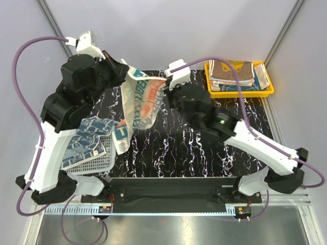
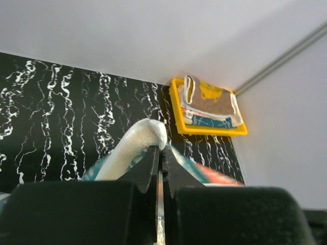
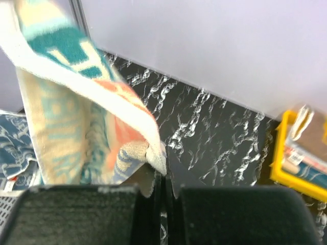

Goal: Fold and stack the towels
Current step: Move the towel to the center of the board

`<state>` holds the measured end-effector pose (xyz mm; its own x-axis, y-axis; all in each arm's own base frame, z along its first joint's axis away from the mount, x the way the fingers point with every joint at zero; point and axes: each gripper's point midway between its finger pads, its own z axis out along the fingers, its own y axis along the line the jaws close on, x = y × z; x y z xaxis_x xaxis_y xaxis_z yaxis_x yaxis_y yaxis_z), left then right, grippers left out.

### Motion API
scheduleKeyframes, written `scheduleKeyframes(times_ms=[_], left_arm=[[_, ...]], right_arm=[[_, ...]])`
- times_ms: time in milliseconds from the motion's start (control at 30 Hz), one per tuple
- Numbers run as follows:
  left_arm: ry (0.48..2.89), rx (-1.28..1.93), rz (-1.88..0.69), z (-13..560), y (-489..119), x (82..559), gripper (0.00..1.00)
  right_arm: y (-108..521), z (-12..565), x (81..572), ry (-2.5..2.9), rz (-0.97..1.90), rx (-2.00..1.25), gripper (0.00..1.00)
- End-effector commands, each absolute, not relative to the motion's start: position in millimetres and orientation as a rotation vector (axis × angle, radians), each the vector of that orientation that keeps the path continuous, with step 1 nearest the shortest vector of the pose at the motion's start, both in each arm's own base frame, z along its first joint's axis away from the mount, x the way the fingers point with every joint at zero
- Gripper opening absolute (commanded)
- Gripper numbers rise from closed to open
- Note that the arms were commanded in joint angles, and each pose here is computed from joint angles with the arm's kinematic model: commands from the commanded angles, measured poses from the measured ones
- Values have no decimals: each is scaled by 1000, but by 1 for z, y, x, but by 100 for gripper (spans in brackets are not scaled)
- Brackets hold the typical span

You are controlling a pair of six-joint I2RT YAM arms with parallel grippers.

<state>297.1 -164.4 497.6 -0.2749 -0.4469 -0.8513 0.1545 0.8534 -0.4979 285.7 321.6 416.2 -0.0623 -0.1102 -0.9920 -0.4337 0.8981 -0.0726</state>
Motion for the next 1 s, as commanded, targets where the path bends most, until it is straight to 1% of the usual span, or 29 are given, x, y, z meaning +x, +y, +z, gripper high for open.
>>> scheduleKeyframes(times_ms=[0,200,300,467,733,967], left_arm=[[1695,-117,-699,523,-169,268,0],[1645,-30,-805,546,-165,230,0],[1616,-14,-847,555,-161,214,0],[1589,-2,-902,558,-157,198,0],[1612,-1,-948,544,-159,188,0],[1597,-21,-979,542,-150,172,0]], right_arm=[[285,478,266,1543,272,-447,0],[255,522,247,1495,270,-500,0],[248,529,240,1496,277,-536,0],[234,529,226,1500,315,-558,0],[217,524,208,1503,356,-598,0],[209,527,178,1462,486,-693,0]])
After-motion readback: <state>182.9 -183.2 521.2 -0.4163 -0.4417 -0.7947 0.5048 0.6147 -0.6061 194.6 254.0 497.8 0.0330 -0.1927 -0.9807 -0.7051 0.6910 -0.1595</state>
